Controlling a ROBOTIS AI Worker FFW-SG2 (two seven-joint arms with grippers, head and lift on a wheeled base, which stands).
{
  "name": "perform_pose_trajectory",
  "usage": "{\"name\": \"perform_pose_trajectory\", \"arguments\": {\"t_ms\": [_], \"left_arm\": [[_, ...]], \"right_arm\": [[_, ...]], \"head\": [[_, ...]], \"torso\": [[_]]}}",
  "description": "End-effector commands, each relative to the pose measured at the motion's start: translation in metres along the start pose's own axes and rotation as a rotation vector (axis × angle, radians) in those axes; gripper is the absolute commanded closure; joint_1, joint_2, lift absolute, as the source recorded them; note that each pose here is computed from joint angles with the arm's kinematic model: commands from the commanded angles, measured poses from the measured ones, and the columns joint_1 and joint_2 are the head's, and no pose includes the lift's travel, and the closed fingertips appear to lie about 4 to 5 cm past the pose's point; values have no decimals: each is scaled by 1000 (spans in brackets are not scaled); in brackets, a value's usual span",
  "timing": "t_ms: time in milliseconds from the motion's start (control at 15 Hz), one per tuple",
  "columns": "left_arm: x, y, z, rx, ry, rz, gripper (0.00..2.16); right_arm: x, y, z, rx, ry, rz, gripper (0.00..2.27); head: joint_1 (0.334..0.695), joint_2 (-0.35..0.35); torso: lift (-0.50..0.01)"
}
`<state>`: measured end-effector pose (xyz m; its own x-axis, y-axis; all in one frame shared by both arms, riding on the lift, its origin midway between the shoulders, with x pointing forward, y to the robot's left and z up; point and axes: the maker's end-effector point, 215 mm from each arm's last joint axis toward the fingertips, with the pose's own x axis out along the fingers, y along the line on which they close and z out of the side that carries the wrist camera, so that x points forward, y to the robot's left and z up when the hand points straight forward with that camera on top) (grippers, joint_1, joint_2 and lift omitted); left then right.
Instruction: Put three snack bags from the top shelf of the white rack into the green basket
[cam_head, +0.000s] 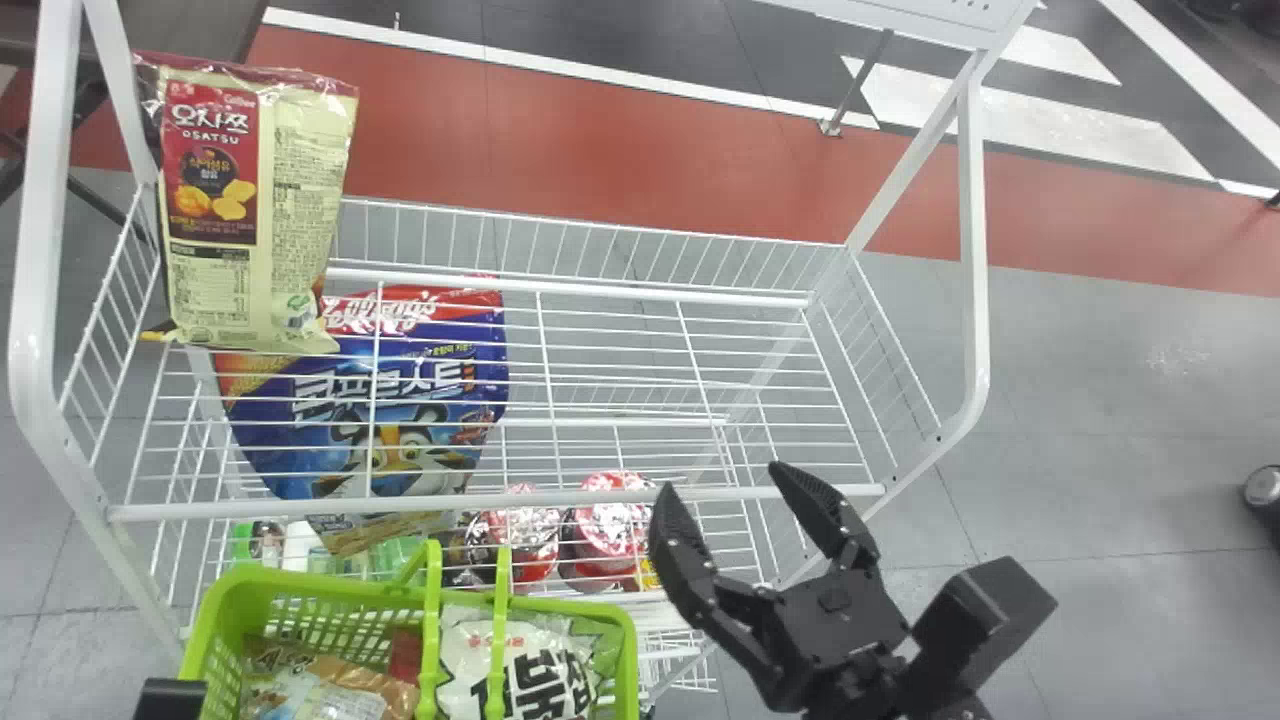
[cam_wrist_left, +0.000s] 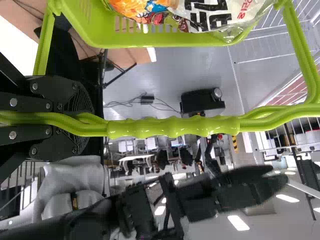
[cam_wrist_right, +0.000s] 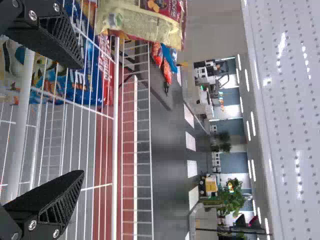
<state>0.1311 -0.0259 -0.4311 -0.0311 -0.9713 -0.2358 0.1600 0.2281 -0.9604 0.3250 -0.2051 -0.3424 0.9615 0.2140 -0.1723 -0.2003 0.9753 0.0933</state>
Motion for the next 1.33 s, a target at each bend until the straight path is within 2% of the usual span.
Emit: {"name": "perform_pose_trajectory", "arguments": {"t_ms": [0,1267], "left_arm": [[0,1,-3,-6,3,-1,2152],[-4,1,-1,-10,-7,-7,2152]], "right_arm": [[2,18,2,9,6,-11,63],[3,28,8,13,-4,-4,70]], "head": [[695,-350],[695,-350]], "torso": [[0],[0]]}}
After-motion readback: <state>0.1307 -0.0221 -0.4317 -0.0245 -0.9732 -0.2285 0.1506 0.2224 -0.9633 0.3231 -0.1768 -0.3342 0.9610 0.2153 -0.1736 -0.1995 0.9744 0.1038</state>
